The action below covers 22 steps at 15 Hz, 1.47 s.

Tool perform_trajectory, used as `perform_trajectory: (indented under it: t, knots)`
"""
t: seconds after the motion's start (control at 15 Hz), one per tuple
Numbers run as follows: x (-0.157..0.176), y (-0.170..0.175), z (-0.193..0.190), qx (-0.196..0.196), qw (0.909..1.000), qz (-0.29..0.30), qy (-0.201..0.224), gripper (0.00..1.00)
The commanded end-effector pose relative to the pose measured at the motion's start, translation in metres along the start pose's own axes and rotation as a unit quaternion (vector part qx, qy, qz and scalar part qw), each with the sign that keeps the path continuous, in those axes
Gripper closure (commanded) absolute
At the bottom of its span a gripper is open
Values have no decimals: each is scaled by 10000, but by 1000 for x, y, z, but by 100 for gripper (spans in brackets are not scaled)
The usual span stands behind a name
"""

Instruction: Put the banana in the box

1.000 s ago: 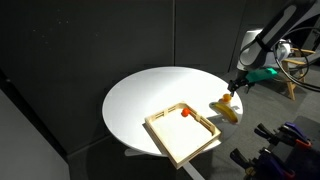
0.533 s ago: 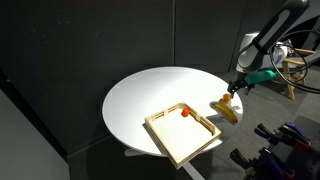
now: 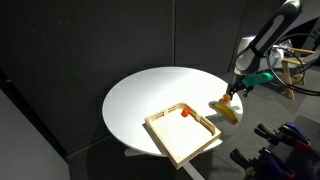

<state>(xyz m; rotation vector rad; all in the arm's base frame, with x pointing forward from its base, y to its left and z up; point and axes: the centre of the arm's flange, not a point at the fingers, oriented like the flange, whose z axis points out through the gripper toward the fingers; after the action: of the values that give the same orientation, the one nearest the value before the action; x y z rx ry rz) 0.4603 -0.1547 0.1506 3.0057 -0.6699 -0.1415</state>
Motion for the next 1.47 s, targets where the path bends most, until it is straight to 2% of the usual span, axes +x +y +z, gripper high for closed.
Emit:
perform_trajectory:
  t: [0.0, 0.47, 1.4]
  knots:
    - [6, -11, 3, 8, 9999, 108, 20, 0]
    - [7, -29, 9, -24, 10000, 25, 33, 0]
    - [15, -28, 34, -118, 9999, -58, -34, 0]
